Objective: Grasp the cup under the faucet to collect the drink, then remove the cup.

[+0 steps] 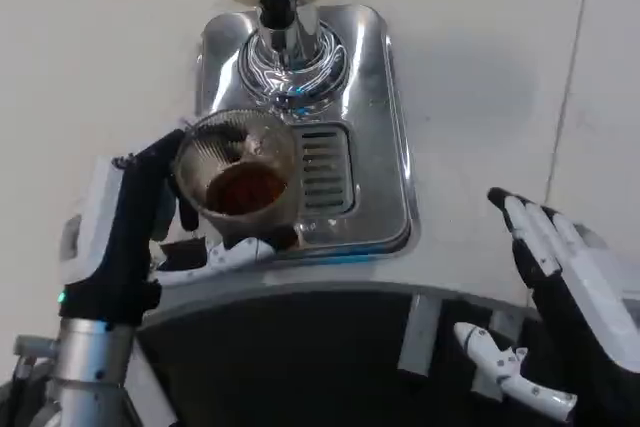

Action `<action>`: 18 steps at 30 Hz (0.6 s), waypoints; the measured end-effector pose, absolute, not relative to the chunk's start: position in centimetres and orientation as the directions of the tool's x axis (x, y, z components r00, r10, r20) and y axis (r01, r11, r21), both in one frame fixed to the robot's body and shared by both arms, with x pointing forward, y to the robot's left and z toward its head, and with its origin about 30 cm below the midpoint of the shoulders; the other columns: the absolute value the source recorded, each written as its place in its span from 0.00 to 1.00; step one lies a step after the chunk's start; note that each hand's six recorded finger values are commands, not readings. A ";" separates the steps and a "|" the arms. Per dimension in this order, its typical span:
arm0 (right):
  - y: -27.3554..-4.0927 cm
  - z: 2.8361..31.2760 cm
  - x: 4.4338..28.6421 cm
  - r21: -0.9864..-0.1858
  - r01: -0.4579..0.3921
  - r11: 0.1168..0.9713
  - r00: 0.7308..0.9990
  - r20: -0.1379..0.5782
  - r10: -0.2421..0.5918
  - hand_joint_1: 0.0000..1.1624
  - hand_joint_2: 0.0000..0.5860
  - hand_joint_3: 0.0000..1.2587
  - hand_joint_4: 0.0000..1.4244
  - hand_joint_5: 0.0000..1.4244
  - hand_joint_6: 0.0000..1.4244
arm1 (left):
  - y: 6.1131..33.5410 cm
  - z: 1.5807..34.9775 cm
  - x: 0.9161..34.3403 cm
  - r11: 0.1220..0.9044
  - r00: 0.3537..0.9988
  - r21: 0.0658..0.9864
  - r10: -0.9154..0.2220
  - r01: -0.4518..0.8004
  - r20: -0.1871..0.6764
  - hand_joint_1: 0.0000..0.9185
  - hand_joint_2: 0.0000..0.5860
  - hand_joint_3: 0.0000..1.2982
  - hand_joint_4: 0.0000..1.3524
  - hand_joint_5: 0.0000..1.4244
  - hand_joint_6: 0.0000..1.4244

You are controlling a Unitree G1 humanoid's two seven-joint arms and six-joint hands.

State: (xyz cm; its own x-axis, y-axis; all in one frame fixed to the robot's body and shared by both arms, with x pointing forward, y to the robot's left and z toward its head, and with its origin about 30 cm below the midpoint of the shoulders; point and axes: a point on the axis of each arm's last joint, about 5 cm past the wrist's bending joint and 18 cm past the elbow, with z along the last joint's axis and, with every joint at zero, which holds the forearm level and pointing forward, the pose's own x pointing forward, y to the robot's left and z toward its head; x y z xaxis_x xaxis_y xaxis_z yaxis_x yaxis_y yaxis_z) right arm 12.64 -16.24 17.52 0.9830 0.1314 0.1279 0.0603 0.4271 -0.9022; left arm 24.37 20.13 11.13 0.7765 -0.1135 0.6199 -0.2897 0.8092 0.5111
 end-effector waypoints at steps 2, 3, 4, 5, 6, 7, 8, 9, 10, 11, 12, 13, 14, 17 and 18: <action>-16.2 17.6 12.9 -0.907 0.074 0.414 0.978 0.147 0.149 0.22 0.76 0.00 0.00 0.00 0.00 | 20.5 11.1 23.7 0.811 0.773 0.517 -0.134 -0.274 0.620 0.85 0.00 0.79 0.79 0.84 1.00; -16.3 17.6 12.9 -0.909 0.075 0.411 0.977 0.149 0.150 0.22 0.76 0.00 0.00 0.00 0.00 | 20.5 11.1 23.6 0.811 0.773 0.519 -0.138 -0.271 0.619 0.85 0.00 0.79 0.79 0.84 1.00; -16.3 17.5 13.1 -0.913 0.080 0.400 0.975 0.155 0.160 0.22 0.76 0.00 0.00 0.00 0.00 | 20.6 11.2 23.3 0.810 0.771 0.524 -0.149 -0.263 0.619 0.85 0.00 0.79 0.79 0.84 1.00; -16.3 17.4 13.1 -0.916 0.080 0.393 0.973 0.157 0.167 0.23 0.77 0.00 0.00 0.00 0.00 | 20.6 11.2 23.1 0.809 0.768 0.528 -0.161 -0.256 0.620 0.85 0.00 0.79 0.79 0.84 1.00; -16.3 17.4 13.1 -0.917 0.082 0.391 0.972 0.159 0.170 0.23 0.77 0.00 0.00 0.00 0.00 | 20.7 11.2 22.9 0.809 0.766 0.531 -0.169 -0.252 0.620 0.85 0.00 0.79 0.79 0.84 1.00; -16.3 17.2 13.2 -0.918 0.091 0.386 0.969 0.171 0.177 0.23 0.77 0.00 0.00 0.00 0.00 | 20.8 11.3 22.7 0.806 0.763 0.538 -0.181 -0.247 0.621 0.85 0.00 0.79 0.79 0.85 1.00; -16.3 17.2 13.2 -0.919 0.101 0.382 0.965 0.184 0.185 0.23 0.77 0.00 0.00 0.00 0.00 | 20.9 11.4 22.5 0.803 0.760 0.545 -0.194 -0.241 0.621 0.85 0.00 0.79 0.79 0.85 1.00; -16.3 17.0 13.2 -0.919 0.112 0.378 0.962 0.196 0.191 0.23 0.77 0.00 0.00 0.00 0.00 | 21.0 11.5 22.3 0.800 0.757 0.553 -0.207 -0.234 0.620 0.85 0.00 0.79 0.79 0.85 1.00; -16.4 16.9 13.2 -0.920 0.122 0.373 0.958 0.207 0.197 0.23 0.77 0.00 0.00 0.00 0.00 | 21.1 11.6 22.2 0.797 0.754 0.559 -0.218 -0.228 0.619 0.85 0.00 0.79 0.79 0.85 1.00; -16.4 16.8 13.2 -0.922 0.133 0.362 0.953 0.219 0.207 0.24 0.77 0.00 0.00 0.00 0.00 | 21.2 11.6 22.0 0.795 0.753 0.565 -0.228 -0.223 0.617 0.85 0.00 0.79 0.79 0.85 1.00; -16.5 16.8 13.1 -0.924 0.146 0.352 0.948 0.233 0.218 0.24 0.77 0.00 0.00 0.00 0.00 | 21.4 11.7 21.7 0.792 0.752 0.571 -0.238 -0.217 0.615 0.85 0.00 0.79 0.79 0.85 1.00; -16.5 16.7 13.0 -0.926 0.154 0.344 0.944 0.241 0.224 0.24 0.77 0.00 0.00 0.00 0.00 | 21.5 11.7 21.5 0.789 0.751 0.577 -0.247 -0.211 0.613 0.85 0.00 0.79 0.79 0.85 1.00; -16.5 16.5 12.9 -0.928 0.163 0.335 0.940 0.250 0.234 0.25 0.79 0.00 0.00 0.00 0.00 | 21.6 11.7 21.3 0.784 0.751 0.586 -0.259 -0.204 0.608 0.85 0.00 0.80 0.80 0.85 1.00; -16.7 16.2 12.7 -0.934 0.167 0.317 0.932 0.254 0.258 0.25 0.80 0.00 0.00 0.00 0.00 | 21.7 11.8 20.8 0.781 0.750 0.594 -0.271 -0.195 0.603 0.85 0.00 0.80 0.80 0.85 1.00; -16.8 16.0 12.7 -0.935 0.168 0.312 0.930 0.255 0.264 0.25 0.80 0.00 0.00 0.00 0.00 | 21.8 11.8 20.5 0.779 0.750 0.597 -0.275 -0.193 0.601 0.85 0.00 0.80 0.80 0.85 1.00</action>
State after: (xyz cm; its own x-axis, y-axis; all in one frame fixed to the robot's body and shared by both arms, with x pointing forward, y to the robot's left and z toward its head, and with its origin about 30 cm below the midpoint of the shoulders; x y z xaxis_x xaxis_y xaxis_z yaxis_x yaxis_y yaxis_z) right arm 12.67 -16.77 15.95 0.9301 0.2643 0.2549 0.1675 0.3124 -0.9351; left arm 20.52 21.83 11.85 0.7503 -0.2747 0.6014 -0.1934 0.7787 0.5969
